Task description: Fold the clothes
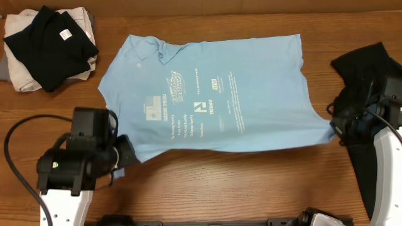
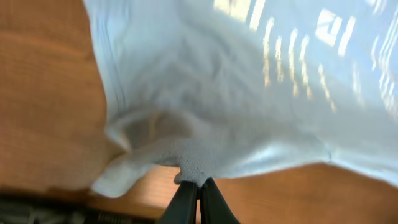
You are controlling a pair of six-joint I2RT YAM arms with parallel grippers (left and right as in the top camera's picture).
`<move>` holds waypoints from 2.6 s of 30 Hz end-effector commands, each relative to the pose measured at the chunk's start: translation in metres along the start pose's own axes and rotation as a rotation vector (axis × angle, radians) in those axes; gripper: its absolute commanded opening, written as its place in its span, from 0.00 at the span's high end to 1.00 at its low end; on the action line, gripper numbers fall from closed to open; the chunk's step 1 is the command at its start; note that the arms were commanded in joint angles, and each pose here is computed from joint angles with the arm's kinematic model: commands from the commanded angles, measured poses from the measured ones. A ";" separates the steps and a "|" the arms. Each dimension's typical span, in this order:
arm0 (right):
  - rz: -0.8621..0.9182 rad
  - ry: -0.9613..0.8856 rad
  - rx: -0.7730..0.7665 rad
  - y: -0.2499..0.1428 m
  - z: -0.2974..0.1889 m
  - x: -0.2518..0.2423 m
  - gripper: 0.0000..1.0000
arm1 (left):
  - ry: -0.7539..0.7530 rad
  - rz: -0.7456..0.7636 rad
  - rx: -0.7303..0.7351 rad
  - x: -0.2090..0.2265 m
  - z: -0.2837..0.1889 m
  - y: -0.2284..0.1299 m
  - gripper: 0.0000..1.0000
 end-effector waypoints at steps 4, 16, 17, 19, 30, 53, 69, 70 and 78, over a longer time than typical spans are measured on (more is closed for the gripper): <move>0.009 0.176 -0.098 0.016 -0.016 0.022 0.96 | 0.043 -0.025 -0.043 -0.005 0.020 0.033 0.96; -0.054 0.225 -0.134 0.029 0.012 0.057 0.96 | 0.090 -0.027 -0.013 -0.014 0.082 0.078 0.96; -0.066 0.232 -0.142 0.030 0.015 0.063 0.96 | 0.087 -0.026 -0.020 -0.015 0.086 0.082 0.96; -0.090 0.244 -0.165 0.031 0.023 0.075 0.96 | 0.086 -0.025 -0.040 -0.016 0.092 0.088 0.96; -0.140 0.314 -0.235 0.041 0.049 0.112 0.96 | 0.142 -0.027 -0.132 -0.017 0.120 0.114 0.96; -0.235 0.303 -0.243 0.069 0.061 0.138 0.00 | 0.143 0.006 -0.058 -0.027 0.134 0.144 0.42; -0.253 0.150 0.043 0.038 0.112 0.121 0.96 | 0.041 0.021 0.357 -0.033 0.165 0.089 0.96; -0.253 0.151 0.052 0.037 0.117 0.120 0.96 | 0.044 0.019 0.364 -0.032 0.169 0.089 0.96; -0.255 0.134 0.115 0.022 0.150 0.109 0.96 | 0.093 -0.008 0.455 -0.022 0.208 0.086 0.96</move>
Point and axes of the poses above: each gripper's point midway between its finger pads, its own z axis out along the fingers, its own x axis along the line the jaws close on, y = z × x, the point moved 10 cm from there along -z, back along the fingers, and after that the axes turned 8 degrees about z, right-handed, at the moved point
